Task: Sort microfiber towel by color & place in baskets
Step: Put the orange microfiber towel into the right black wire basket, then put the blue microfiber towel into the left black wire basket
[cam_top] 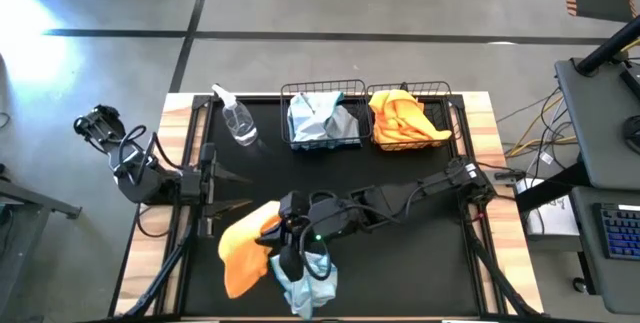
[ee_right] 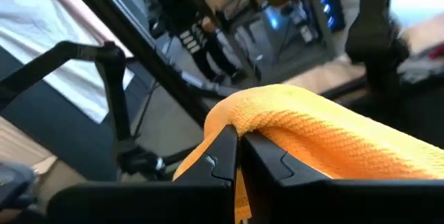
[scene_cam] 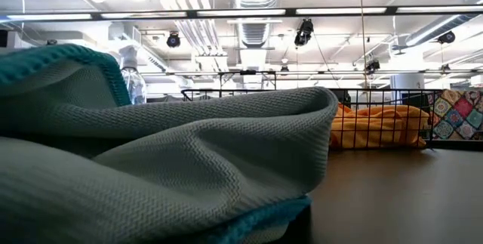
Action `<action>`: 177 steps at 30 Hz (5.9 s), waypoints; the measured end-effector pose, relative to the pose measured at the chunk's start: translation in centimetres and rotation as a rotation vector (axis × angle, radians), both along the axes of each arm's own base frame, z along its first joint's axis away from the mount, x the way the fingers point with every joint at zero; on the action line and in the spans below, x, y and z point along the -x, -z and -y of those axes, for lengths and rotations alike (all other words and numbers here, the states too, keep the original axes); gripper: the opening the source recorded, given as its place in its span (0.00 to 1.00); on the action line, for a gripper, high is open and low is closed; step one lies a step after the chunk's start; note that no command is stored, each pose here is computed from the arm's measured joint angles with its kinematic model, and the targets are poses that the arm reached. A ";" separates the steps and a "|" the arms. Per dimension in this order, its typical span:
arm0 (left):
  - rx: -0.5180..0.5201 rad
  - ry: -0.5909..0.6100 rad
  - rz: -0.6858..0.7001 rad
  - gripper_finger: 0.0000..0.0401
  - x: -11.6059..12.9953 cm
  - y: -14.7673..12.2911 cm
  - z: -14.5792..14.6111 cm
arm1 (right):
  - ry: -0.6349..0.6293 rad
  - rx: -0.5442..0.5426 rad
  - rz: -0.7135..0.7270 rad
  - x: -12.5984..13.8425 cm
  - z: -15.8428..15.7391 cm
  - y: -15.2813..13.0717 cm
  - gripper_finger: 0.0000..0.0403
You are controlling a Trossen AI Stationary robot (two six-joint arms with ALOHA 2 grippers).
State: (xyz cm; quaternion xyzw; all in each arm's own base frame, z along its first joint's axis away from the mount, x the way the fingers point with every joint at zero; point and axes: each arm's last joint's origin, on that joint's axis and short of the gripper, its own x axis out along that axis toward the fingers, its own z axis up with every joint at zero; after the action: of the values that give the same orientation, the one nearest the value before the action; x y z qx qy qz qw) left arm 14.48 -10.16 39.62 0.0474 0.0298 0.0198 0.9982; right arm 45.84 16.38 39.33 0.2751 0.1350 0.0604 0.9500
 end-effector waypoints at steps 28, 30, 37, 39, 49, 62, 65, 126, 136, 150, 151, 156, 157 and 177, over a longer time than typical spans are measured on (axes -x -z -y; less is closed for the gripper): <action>0.157 0.083 -0.044 0.41 1.1 0.2 -0.4 | 0.615 0.353 -0.235 4.2 4.7 -2.7 0.02; 0.157 0.084 -0.044 0.41 1.1 0.2 -0.3 | 0.641 0.371 -0.243 5.0 5.1 -3.3 0.02; 0.155 0.085 -0.030 0.41 1.1 0.1 -0.3 | 0.690 0.402 -0.214 7.3 6.2 -5.8 0.02; 0.150 0.088 -0.015 0.41 1.1 -0.1 -0.3 | 0.705 0.407 -0.201 7.8 6.4 -6.4 0.02; 0.160 0.094 0.064 0.41 1.1 -1.0 -0.3 | 0.819 0.532 -0.216 9.4 7.7 -7.5 0.02; 0.124 0.094 0.080 0.41 1.1 -1.2 -0.3 | 0.984 0.634 -0.386 10.1 12.6 -6.5 0.02; 0.124 0.094 0.080 0.41 1.1 -1.2 -0.3 | 1.018 0.649 -0.428 10.3 14.2 -6.4 0.02; 0.219 0.096 0.193 0.41 4.5 -3.0 -3.5 | 1.368 0.359 -0.988 25.1 26.9 -0.1 0.02; 0.214 0.097 0.199 0.41 4.7 -3.1 -3.7 | 1.365 0.182 -0.912 27.4 25.7 4.1 0.02; 0.224 0.098 0.199 0.41 4.7 -3.1 -3.7 | 1.365 0.147 -0.849 27.4 25.7 7.5 0.27; 0.224 0.098 0.199 0.41 4.7 -3.1 -3.7 | 1.364 0.141 -0.851 27.4 25.7 7.6 0.29; 0.225 0.099 0.199 0.41 4.7 -3.1 -3.7 | 1.259 0.039 -0.855 27.0 25.5 7.6 0.38; 0.225 0.099 0.199 0.41 4.7 -3.1 -3.7 | 1.225 0.019 -0.852 26.8 25.5 7.5 0.39; 0.240 0.100 0.217 0.41 4.7 -3.3 -3.6 | 0.592 0.004 -0.186 19.7 16.4 3.1 0.34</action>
State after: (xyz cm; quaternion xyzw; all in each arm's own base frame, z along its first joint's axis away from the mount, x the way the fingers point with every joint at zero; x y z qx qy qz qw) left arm 9.79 -6.52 42.93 -0.0731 -0.0785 -0.0284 0.9938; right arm 26.18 -0.03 36.22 0.3049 0.1355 -0.2447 0.9104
